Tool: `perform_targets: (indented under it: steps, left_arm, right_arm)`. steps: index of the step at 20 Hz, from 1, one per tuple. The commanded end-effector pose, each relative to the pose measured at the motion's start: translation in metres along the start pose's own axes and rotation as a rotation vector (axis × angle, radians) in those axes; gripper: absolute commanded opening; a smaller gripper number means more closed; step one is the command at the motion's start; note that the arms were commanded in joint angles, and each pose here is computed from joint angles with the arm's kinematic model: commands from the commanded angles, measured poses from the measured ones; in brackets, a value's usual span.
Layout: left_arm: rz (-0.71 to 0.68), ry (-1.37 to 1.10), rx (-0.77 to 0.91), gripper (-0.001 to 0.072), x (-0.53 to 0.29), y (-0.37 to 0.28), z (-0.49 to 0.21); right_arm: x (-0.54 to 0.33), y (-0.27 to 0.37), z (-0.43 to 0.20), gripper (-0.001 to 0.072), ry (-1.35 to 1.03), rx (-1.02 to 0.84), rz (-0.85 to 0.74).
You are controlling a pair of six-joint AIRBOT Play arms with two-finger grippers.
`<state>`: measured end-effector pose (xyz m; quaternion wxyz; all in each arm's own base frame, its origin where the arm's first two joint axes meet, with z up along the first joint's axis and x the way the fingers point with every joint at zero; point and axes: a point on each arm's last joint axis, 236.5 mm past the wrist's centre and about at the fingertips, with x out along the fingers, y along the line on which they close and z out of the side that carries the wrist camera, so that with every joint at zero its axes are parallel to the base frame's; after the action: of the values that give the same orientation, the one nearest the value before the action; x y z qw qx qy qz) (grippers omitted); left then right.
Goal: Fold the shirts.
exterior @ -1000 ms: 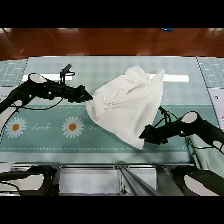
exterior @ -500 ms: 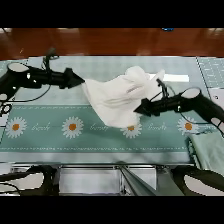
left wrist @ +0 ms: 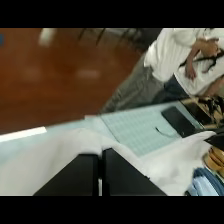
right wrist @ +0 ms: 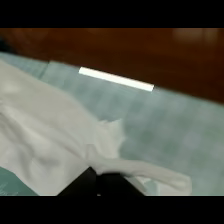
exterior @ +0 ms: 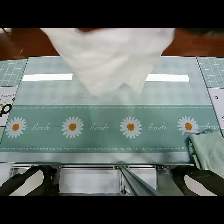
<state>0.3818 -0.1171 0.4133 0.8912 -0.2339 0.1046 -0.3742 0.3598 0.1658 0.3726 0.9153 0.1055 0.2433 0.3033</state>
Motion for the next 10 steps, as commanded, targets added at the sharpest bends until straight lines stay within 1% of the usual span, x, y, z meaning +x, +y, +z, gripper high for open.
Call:
perform_targets:
  steps: [1, 4, 7, 10]
  left_arm:
    - [0.037, -0.219, 0.223, 0.0022, -0.068, -0.091, 0.062]
    - [0.108, -0.307, 0.378, 0.0021, -0.111, -0.149, 0.063]
    - [0.242, -0.331, 0.565, 0.0022, -0.142, -0.194, 0.041]
    - [0.250, -0.299, 0.630, 0.0022, -0.154, -0.229, 0.009]
  right_arm:
    - [-0.113, 0.051, 0.059, 0.0018, -0.257, -0.164, -0.080]
    - [-0.168, 0.073, 0.051, 0.0018, -0.326, -0.230, -0.121]
    - [-0.205, 0.087, 0.033, 0.0018, -0.345, -0.264, -0.149]
    - [-0.223, 0.096, 0.009, 0.0018, -0.303, -0.268, -0.151]
